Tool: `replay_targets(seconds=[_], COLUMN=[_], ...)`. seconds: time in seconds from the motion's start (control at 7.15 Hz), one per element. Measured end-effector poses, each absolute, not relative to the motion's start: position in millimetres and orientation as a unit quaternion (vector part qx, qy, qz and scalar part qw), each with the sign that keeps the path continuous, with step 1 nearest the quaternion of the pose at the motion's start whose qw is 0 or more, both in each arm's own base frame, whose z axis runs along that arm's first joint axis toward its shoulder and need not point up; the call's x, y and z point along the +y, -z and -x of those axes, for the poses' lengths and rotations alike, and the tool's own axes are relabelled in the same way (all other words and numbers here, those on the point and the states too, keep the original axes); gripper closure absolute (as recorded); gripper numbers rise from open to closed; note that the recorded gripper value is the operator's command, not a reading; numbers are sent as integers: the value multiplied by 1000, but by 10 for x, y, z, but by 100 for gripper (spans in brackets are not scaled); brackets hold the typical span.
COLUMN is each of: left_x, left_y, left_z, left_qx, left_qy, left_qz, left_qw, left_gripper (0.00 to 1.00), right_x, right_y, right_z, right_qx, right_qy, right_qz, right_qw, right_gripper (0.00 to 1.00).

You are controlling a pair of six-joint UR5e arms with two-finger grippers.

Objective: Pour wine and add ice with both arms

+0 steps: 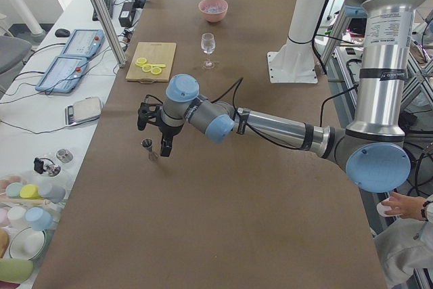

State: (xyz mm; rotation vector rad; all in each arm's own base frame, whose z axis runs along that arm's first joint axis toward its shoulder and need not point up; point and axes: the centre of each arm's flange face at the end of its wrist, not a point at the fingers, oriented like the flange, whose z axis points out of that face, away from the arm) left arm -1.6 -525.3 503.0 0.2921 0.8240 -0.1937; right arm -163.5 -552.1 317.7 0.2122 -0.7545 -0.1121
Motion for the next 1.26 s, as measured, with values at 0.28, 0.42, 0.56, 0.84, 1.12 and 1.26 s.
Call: replay_targets(seconds=[0.28,0.42,0.56,0.84,1.12,1.26], left_x=[-5270,-5222,-5119,-4945,-4829,-4762], left_y=[-5084,-5189,-5324,-5471,-5359,-5253], left_z=[42,44,44,48,47,45], left_qx=[391,391,394,397,412,419], left_qy=[58,41,30,21,9,2], left_qz=[-126,-121,-114,-111,-120,-127], left_qw=[910,911,912,911,903,899], left_gripper=[1,1,1,1,1,1], right_x=[-5678,-5721,-5748,-5725,-5616,-5662], right_y=[-3859,-4170,-4448,-4907,-5332,-5565], right_z=[890,543,153,-469,-666,-648], right_qx=[-348,-339,-331,-321,-322,-325], right_qy=[83,95,100,107,105,105], right_qz=[-101,-100,-101,-102,-79,-66], right_qw=[928,930,933,936,937,938], right_gripper=[0,0,0,0,0,0])
